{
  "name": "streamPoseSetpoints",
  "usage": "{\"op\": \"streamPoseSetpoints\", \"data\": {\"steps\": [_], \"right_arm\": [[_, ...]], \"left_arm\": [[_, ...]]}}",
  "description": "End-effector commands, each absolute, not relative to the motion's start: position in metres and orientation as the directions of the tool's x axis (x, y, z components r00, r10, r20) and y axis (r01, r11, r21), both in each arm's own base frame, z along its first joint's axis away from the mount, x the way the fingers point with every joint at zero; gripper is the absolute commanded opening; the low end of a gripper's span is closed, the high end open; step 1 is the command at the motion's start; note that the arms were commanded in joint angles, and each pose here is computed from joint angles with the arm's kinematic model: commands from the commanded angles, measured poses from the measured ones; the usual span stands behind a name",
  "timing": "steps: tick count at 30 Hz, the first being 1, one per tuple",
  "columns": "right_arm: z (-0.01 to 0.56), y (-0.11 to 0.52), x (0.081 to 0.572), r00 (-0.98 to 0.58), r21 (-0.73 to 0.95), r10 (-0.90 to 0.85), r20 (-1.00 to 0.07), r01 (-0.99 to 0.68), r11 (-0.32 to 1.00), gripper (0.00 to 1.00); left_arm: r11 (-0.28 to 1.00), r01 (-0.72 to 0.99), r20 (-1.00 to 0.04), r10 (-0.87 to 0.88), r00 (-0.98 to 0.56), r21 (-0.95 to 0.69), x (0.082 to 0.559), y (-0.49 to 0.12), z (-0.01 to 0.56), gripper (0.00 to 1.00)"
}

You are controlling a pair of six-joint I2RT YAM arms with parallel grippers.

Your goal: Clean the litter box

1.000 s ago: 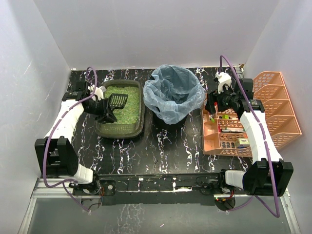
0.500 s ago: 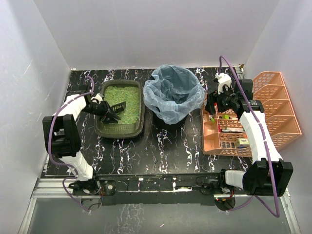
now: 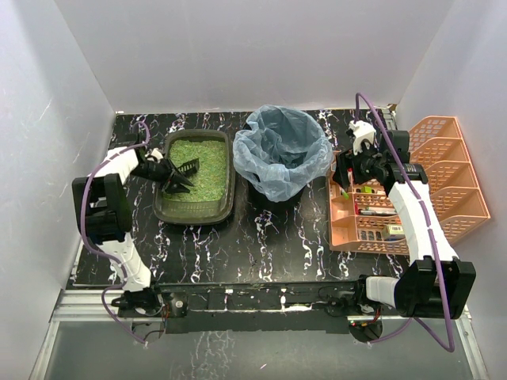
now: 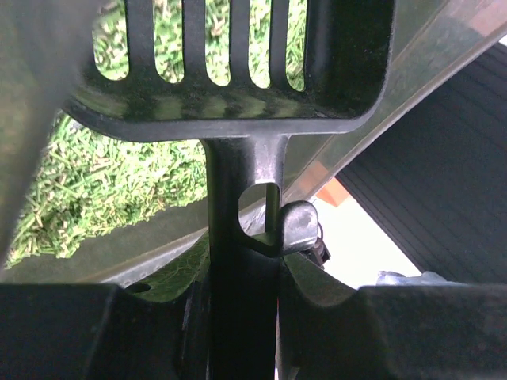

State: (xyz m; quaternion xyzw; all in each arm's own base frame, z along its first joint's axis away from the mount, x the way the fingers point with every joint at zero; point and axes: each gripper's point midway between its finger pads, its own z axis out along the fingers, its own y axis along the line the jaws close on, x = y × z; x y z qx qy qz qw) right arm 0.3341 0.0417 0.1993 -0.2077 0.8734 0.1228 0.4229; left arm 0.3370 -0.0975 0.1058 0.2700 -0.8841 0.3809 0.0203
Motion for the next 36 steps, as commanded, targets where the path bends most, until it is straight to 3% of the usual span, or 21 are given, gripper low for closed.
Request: {"op": "streamPoseSetpoints", "data": {"steps": [1, 16, 30, 36], "right_arm": [[0.216, 0.041, 0.343, -0.487, -0.002, -0.261, -0.834, -0.471, 0.882, 0.73], [0.215, 0.042, 0.345, -0.486, 0.0, -0.263, -0.833, -0.476, 0.879, 0.73], [0.213, 0.041, 0.341, -0.488, -0.003, -0.266, -0.831, -0.475, 0.88, 0.73], [0.213, 0.041, 0.34, -0.485, -0.007, -0.268, -0.832, -0.474, 0.881, 0.73]], "left_arm": [[0.547, -0.518, 0.256, -0.485, -0.836, -0.657, 0.35, -0.088, 0.107, 0.0], [0.619, -0.458, 0.176, -0.461, -0.87, -0.638, 0.387, -0.072, 0.091, 0.0], [0.785, -0.23, -0.022, -0.296, -0.955, -0.575, 0.41, -0.076, 0.074, 0.0], [0.845, -0.042, -0.163, -0.151, -0.975, -0.534, 0.409, -0.084, 0.072, 0.0]]}}
